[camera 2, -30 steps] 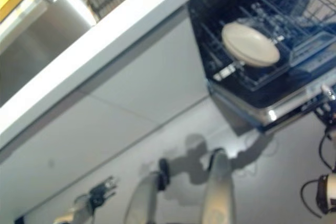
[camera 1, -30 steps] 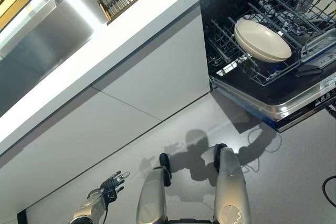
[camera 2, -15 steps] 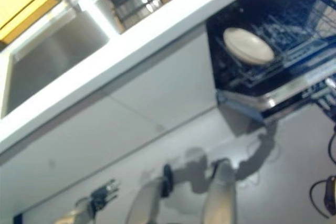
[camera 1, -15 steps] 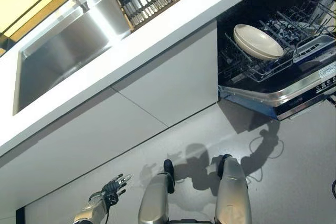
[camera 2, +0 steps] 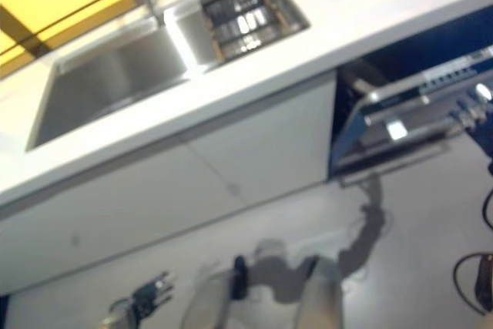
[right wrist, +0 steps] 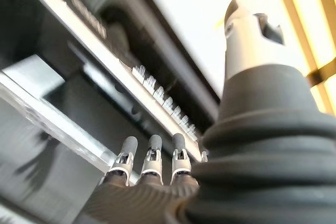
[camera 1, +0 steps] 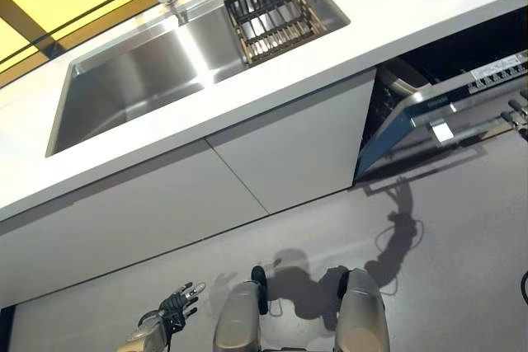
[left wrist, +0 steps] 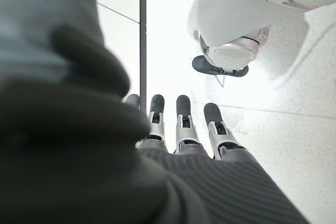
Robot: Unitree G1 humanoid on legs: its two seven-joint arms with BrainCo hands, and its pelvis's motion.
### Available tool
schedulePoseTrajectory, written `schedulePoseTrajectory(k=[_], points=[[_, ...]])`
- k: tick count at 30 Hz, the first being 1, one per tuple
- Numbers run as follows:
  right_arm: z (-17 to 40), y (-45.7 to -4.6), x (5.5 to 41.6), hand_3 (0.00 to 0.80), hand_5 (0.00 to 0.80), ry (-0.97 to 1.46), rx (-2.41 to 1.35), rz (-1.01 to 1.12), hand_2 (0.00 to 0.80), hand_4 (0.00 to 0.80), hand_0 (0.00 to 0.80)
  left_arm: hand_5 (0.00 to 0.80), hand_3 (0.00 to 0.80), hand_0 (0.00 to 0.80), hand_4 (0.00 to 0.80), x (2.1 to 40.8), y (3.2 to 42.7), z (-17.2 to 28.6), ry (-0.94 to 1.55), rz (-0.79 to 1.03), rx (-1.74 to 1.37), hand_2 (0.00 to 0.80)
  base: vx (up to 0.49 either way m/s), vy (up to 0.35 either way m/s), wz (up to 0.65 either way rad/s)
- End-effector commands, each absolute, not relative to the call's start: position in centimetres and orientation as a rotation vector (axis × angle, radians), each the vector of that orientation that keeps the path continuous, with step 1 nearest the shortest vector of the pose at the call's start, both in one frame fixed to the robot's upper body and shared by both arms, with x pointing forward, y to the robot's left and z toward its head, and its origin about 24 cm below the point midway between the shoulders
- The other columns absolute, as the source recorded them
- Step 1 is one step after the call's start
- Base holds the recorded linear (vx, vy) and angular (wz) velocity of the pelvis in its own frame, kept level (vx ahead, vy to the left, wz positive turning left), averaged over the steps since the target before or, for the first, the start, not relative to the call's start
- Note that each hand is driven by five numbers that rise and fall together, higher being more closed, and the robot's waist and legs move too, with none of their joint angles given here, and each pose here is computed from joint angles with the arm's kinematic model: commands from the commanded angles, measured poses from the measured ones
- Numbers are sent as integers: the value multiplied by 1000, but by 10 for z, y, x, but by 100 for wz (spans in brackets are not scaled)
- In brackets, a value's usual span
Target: Take plates into dishwasher
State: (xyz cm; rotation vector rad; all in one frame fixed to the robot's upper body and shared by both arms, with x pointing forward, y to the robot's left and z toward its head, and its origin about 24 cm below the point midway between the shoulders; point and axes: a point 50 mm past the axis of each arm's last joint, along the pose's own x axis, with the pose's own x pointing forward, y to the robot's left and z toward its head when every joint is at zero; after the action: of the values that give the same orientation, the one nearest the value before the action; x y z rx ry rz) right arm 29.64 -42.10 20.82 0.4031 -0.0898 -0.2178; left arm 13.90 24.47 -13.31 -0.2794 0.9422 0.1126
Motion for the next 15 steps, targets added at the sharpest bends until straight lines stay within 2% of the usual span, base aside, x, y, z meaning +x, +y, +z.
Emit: schedulePoseTrajectory(k=[1, 10, 15], points=[[219, -410, 308, 0, 0, -155, 397, -190, 0, 0, 0, 0, 0, 0, 0, 119, 264, -133, 962, 157, -234, 0, 58, 24, -3], [137, -421, 292, 0, 0, 207, 270, -407, 0, 0, 0, 0, 0, 0, 0, 123, 261, -136, 962, 192, -256, 0, 70, 74, 1], [51, -411, 261, 0, 0, 498, 216, -491, 0, 0, 0, 0, 0, 0, 0, 132, 261, -136, 951, 226, -264, 0, 61, 93, 1]])
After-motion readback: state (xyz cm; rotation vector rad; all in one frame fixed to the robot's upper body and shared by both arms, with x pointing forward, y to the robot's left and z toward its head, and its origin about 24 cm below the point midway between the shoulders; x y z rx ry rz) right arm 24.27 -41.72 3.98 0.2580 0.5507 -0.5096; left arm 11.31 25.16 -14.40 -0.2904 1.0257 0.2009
